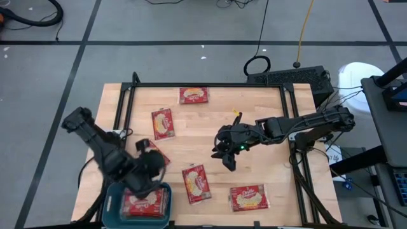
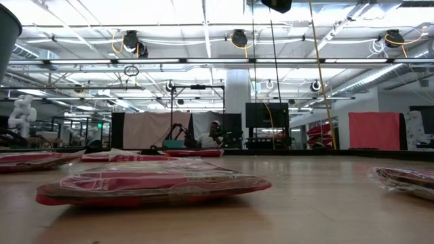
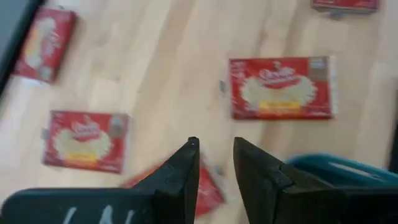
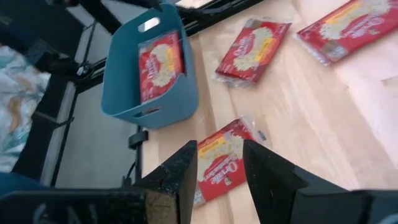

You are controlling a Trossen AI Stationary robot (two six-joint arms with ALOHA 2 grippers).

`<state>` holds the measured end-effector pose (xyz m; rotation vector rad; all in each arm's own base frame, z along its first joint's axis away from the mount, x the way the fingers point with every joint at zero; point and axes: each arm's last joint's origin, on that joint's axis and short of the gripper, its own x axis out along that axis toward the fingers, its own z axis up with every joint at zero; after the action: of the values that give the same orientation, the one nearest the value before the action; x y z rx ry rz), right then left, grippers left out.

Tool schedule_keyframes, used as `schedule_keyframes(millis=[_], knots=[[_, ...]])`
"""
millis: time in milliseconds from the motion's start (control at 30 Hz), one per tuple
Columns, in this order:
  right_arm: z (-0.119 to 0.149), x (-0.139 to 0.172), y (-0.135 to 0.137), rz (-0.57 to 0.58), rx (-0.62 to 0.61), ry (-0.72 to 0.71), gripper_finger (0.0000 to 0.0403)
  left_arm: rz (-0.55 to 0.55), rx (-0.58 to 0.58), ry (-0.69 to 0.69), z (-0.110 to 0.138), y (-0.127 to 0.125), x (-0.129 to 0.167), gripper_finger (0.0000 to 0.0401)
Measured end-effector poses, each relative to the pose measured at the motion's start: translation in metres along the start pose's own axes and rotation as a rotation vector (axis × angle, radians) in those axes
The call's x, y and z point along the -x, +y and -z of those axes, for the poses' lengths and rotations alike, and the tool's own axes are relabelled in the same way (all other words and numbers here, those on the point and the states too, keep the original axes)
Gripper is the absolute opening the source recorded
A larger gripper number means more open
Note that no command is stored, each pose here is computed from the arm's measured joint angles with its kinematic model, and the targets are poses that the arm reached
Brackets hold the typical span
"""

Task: Sort popcorn bags into baskets
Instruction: Put the popcorn sachet into the bin

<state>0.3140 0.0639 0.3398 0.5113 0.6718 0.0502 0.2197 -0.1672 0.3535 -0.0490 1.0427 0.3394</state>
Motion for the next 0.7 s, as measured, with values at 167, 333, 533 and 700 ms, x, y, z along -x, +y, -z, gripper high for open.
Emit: schedule_keyframes(millis=[167, 333, 533, 700], knots=[[-0.003, 0.000, -0.005, 0.050, -0.012, -0.033, 0.0121, -0.077, -0.012, -0.022, -0.020, 0.017, -0.014, 0.0102], [-0.011, 0.001, -0.014, 0.087, -0.032, -0.081, 0.0121, -0.114, 0.018, -0.073, -0.042, 0.035, -0.033, 0.0101], [-0.024, 0.003, -0.026, 0.095, -0.041, -0.148, 0.0121, -0.001, 0.107, -0.196, -0.057, 0.057, -0.052, 0.0101], [-0.034, 0.007, -0.043, 0.169, -0.013, -0.187, 0.0121, 0.034, 0.221, -0.308, -0.054, 0.088, -0.061, 0.0101]])
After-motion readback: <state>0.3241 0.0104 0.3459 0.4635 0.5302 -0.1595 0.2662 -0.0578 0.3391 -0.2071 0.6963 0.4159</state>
